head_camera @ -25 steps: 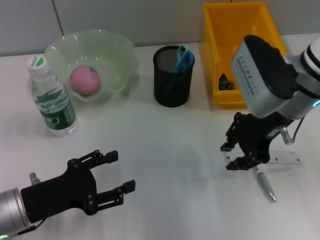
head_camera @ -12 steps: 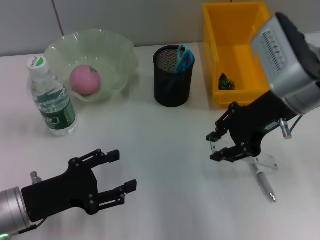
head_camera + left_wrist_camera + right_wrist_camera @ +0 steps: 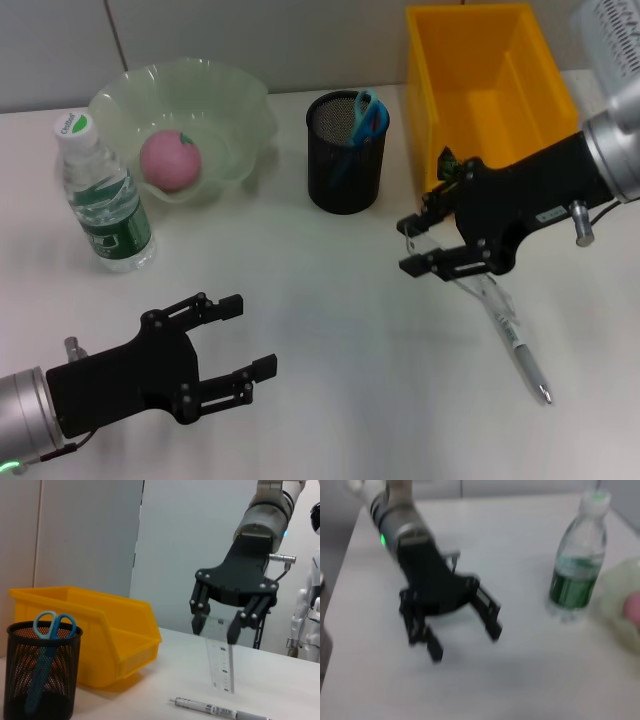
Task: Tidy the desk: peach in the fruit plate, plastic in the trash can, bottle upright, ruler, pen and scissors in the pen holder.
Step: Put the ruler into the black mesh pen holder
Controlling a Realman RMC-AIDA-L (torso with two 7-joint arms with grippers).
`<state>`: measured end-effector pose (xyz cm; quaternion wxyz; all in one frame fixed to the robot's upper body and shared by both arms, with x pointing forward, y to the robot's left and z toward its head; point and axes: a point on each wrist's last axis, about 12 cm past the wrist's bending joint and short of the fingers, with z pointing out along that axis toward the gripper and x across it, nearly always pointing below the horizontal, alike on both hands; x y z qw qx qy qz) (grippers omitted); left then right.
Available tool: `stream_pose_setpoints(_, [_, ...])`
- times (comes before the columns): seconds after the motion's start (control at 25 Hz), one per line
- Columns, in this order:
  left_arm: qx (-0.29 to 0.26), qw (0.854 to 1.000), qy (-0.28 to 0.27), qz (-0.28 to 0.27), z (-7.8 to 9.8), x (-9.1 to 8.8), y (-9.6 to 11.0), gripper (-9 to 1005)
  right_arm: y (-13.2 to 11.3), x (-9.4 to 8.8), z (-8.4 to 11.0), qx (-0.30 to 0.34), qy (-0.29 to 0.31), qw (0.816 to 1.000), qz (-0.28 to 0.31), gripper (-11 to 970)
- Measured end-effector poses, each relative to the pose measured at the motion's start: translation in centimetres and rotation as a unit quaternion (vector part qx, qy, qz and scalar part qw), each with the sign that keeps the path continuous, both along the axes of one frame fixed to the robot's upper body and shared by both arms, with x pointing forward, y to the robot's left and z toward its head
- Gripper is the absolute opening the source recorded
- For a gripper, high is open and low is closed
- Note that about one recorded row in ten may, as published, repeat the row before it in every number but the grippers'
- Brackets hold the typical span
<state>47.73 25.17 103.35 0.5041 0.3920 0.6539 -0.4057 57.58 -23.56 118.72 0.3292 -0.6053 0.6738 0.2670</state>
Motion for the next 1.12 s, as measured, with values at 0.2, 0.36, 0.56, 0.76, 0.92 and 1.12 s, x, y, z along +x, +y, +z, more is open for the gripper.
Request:
stream_pose_setpoints(0.2, [-0.001, 1.0, -0.001, 0.0, 0.1, 0.1, 0.0, 808, -0.4, -0.3, 0.1, 0.072, -0.019, 0.997, -0.015, 385])
stream_pose_setpoints(0.36, [0.0, 1.0, 0.0, 0.002, 0.0, 0.1, 0.0, 808, -0.5, -0.4, -0.3, 0.123, -0.031, 0.991, -0.029, 386])
stream_pose_setpoints(0.56, [-0.001, 1.0, -0.004, 0.004, 0.0, 0.0, 0.0, 808, -0.9, -0.3, -0.8, 0.202, -0.05, 0.976, -0.062, 385])
stream_pose_setpoints(0.76, [0.002, 1.0, -0.01, 0.008, -0.1, 0.1, -0.2, 808, -0.9, 0.2, -1.2, 0.247, -0.052, 0.963, -0.094, 385])
stream_pose_setpoints(0.92, [0.002, 1.0, -0.015, 0.012, -0.1, 0.2, -0.2, 808, -0.7, 0.8, -1.3, 0.26, -0.05, 0.958, -0.114, 385])
stream_pose_setpoints(1.12, [-0.008, 1.0, -0.019, 0.019, 0.1, 0.3, -0.2, 809, 0.3, 2.2, -1.9, 0.279, -0.036, 0.949, -0.144, 385])
